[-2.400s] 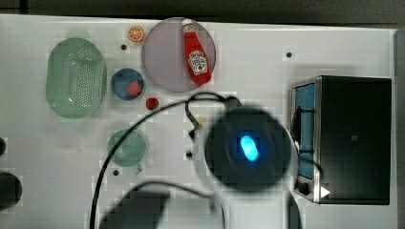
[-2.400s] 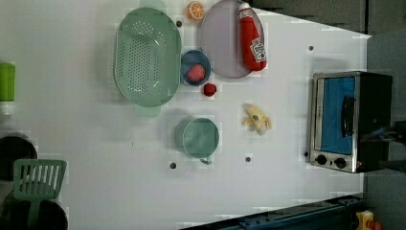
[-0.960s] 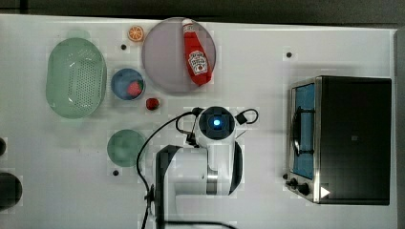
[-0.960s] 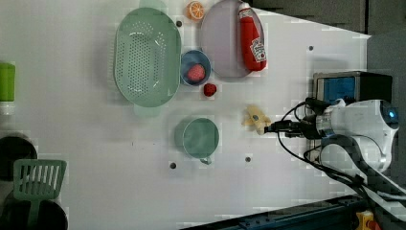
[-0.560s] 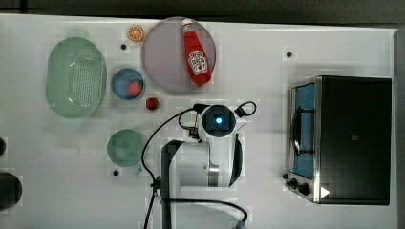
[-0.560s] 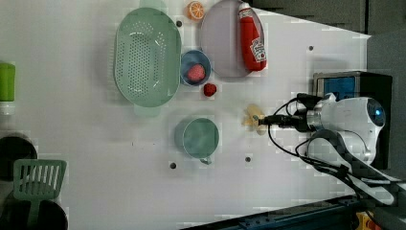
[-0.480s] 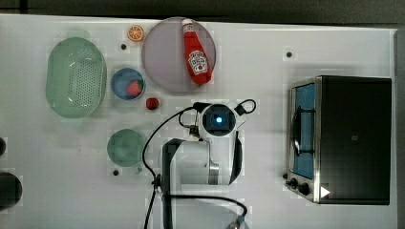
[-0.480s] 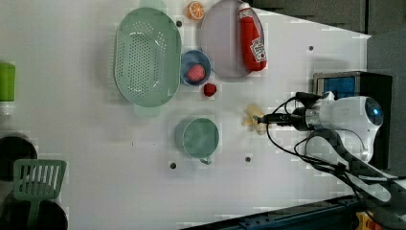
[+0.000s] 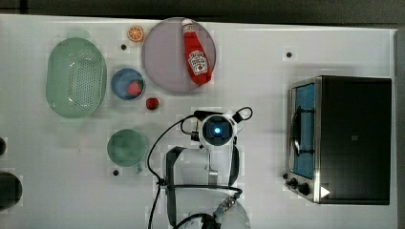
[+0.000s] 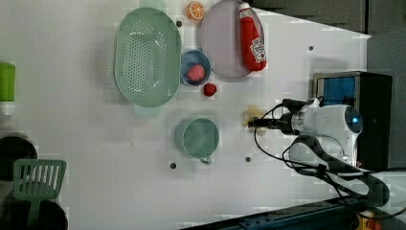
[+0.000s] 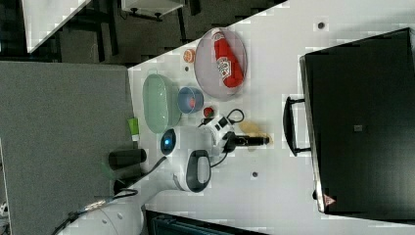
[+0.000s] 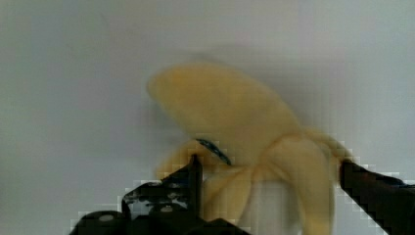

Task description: Pick Banana and place it in mug.

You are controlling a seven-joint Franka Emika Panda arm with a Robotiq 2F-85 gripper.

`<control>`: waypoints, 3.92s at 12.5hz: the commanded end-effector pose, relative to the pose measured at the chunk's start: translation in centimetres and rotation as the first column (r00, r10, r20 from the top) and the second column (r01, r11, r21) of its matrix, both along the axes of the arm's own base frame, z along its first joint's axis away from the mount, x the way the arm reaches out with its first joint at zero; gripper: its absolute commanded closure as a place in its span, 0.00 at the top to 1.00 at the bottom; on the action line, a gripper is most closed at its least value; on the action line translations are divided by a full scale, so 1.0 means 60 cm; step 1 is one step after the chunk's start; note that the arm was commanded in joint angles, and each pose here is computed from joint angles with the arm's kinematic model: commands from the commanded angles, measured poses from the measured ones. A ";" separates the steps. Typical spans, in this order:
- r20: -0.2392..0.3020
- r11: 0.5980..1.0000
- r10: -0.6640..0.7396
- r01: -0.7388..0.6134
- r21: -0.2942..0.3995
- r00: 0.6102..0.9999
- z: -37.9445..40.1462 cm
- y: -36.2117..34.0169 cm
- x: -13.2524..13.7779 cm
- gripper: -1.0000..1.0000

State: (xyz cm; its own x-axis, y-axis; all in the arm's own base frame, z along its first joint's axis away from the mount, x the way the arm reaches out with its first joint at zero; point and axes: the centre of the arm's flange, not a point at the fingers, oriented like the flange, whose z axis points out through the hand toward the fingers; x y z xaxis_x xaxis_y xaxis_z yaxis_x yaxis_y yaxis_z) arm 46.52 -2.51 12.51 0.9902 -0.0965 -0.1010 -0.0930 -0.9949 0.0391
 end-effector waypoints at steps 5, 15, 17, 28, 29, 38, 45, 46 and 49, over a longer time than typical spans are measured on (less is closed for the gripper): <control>0.076 1.000 0.026 -0.027 0.001 0.997 0.046 -0.007 0.024 0.31; 0.079 0.999 -0.034 0.032 0.021 0.996 0.404 -0.043 0.034 0.31; 0.105 0.999 -0.034 0.031 0.026 0.994 0.506 -0.043 0.025 0.31; -0.030 0.978 -0.208 0.208 -0.011 0.978 0.644 0.242 -0.008 0.31; -0.037 0.970 -0.243 0.243 -0.021 0.969 0.627 0.281 -0.009 0.31; 0.009 0.927 -0.375 0.375 0.020 0.927 0.393 0.464 -0.015 0.31; 0.000 0.913 -0.404 0.404 0.060 0.915 0.251 0.453 -0.039 0.33; -0.002 0.911 -0.407 0.406 0.067 0.913 0.240 0.452 -0.038 0.43; 0.013 0.911 -0.405 0.402 0.093 0.914 0.235 0.460 -0.035 0.76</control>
State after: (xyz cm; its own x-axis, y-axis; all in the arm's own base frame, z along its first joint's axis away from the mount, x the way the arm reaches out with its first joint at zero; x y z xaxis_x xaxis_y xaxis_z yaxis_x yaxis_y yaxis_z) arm 43.36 22.55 23.76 0.8634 -0.4762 -0.1667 -0.4789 -0.8775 0.0268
